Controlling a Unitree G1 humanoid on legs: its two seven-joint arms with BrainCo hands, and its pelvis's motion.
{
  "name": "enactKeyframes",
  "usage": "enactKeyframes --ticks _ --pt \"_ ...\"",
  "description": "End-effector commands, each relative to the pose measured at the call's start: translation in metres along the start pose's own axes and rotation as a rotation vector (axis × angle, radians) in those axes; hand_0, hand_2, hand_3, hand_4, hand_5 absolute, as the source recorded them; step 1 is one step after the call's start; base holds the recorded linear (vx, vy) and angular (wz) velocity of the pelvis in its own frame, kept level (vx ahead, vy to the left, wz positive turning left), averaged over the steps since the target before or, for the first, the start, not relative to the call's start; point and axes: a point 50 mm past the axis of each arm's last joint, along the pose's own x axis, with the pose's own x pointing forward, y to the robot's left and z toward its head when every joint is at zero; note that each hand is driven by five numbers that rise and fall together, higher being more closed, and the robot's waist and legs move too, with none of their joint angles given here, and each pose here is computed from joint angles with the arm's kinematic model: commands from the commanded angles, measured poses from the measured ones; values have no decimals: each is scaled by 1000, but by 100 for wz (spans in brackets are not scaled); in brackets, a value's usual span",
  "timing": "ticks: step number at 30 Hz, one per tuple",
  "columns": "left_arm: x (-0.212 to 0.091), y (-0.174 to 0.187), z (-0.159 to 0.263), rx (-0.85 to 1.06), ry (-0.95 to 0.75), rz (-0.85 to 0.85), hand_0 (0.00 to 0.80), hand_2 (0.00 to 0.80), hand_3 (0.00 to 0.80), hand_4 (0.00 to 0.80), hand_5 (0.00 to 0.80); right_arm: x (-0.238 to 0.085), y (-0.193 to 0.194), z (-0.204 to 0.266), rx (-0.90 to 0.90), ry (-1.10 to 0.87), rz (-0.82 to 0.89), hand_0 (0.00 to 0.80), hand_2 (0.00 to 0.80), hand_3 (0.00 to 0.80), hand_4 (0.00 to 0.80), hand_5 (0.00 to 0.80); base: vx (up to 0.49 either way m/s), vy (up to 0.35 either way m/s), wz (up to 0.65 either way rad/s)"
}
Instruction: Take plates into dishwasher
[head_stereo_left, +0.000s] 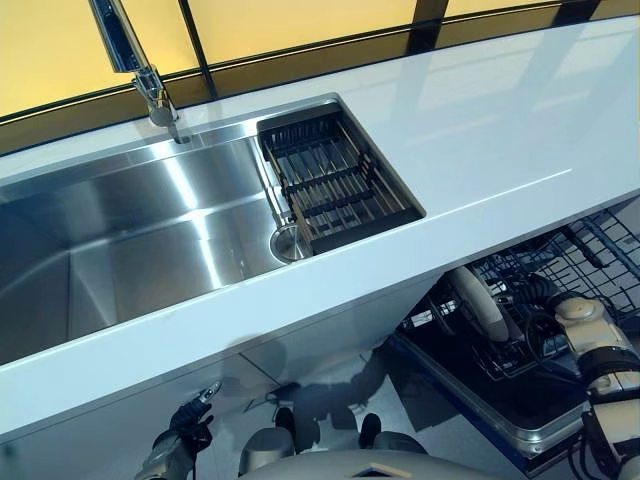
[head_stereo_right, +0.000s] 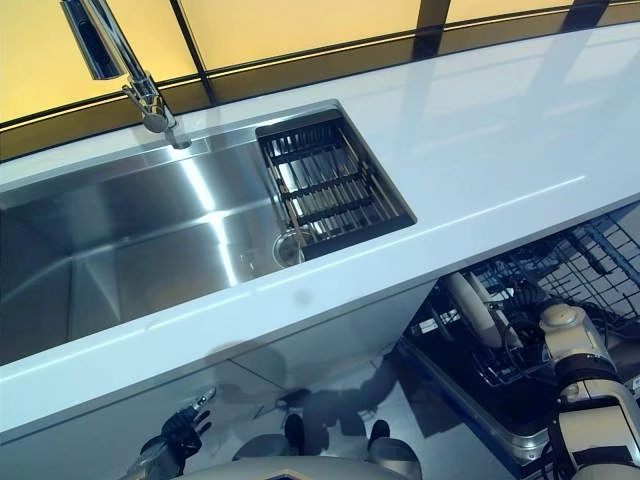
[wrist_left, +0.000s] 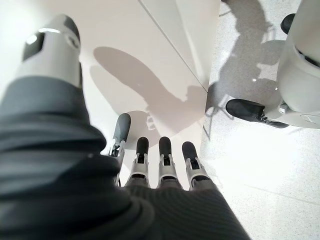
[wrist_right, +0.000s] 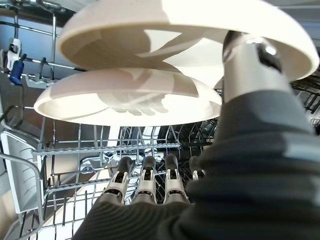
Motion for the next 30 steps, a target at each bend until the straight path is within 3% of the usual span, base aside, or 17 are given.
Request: enactKeyframes --ticks 1,10,15,19,30 --pt "7 -12 37 -2 -134 -42 0 0 0 0 0 -9 -34 18 14 -83 -105 0 0 0 0 0 7 51 -5" --pt "6 -8 34 -27 -148 -25 0 0 0 0 0 -28 -42 -30 383 -84 -233 0 0 0 0 0 -6 123 -7" --pt "4 1 35 16 -138 -8 0 0 0 0 0 -37 -23 -73 591 -30 -301 0 0 0 0 0 -54 101 -16" --pt "1 12 38 -6 -147 41 0 0 0 0 0 -32 -5 -80 675 1 -298 0 0 0 0 0 -229 23 -47" --pt "6 7 53 -217 -209 61 0 0 0 0 0 -27 13 -100 856 89 -405 0 0 0 0 0 -217 -237 -47"
